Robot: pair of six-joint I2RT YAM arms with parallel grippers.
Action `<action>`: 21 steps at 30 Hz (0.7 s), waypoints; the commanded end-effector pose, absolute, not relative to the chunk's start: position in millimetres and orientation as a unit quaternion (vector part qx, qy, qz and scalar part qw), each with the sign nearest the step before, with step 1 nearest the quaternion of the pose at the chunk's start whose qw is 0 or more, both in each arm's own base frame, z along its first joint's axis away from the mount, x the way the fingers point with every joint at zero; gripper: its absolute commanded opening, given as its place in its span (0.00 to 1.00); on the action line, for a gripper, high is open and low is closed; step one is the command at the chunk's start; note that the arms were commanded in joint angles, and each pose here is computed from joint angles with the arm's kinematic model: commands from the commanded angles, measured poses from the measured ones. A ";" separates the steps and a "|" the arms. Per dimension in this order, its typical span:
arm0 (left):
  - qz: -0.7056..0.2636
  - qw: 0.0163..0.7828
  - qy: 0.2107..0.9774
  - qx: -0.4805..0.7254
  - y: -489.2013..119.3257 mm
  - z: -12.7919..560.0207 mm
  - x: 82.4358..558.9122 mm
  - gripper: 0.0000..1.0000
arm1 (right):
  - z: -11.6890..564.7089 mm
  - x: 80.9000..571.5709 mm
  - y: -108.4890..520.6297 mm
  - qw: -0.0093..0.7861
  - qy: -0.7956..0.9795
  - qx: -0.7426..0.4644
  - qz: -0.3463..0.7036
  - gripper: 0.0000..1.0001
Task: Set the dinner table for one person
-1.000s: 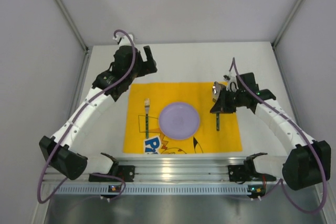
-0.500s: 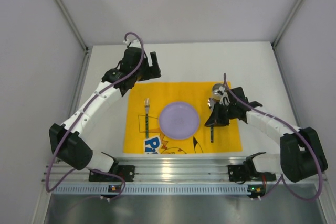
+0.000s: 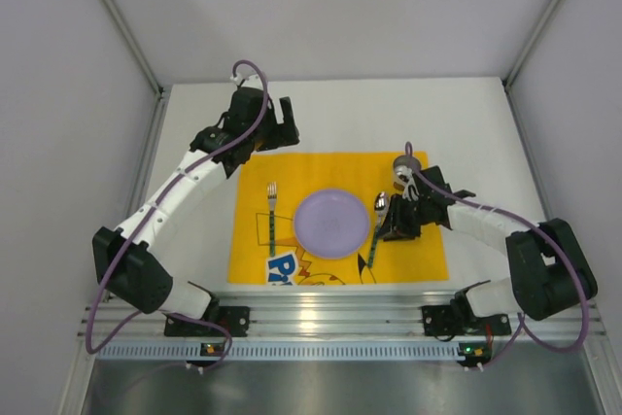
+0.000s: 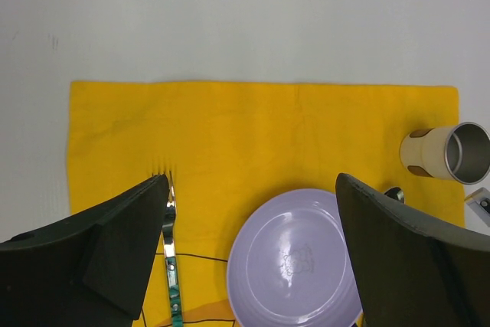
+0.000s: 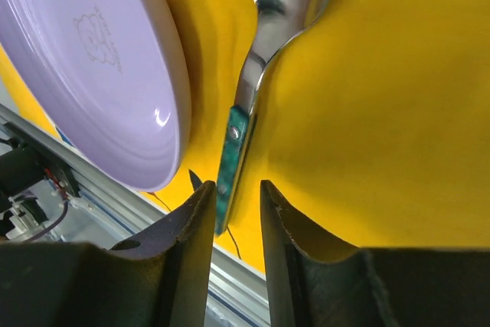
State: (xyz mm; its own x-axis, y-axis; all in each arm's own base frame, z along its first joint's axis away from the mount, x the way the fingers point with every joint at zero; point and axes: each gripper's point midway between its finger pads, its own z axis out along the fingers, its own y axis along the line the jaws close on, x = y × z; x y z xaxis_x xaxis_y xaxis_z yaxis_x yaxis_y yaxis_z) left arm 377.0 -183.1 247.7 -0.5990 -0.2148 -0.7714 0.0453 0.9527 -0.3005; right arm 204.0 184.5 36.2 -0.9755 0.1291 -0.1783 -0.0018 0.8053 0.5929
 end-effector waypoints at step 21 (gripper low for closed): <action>-0.128 0.444 0.885 -0.054 -176.0 234.5 383.4 0.95 | 94.9 203.1 167.7 0.189 0.952 -0.034 0.236 0.00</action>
State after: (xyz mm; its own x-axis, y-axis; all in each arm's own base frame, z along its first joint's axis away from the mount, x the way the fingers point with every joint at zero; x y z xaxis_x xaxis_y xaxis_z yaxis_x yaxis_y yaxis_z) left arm 378.9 -178.9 234.4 -0.6145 -0.2058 -0.7616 0.0206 0.9609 -0.2762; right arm 203.8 161.3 78.0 -0.9409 0.0718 -0.3309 -0.0977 0.8781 0.4683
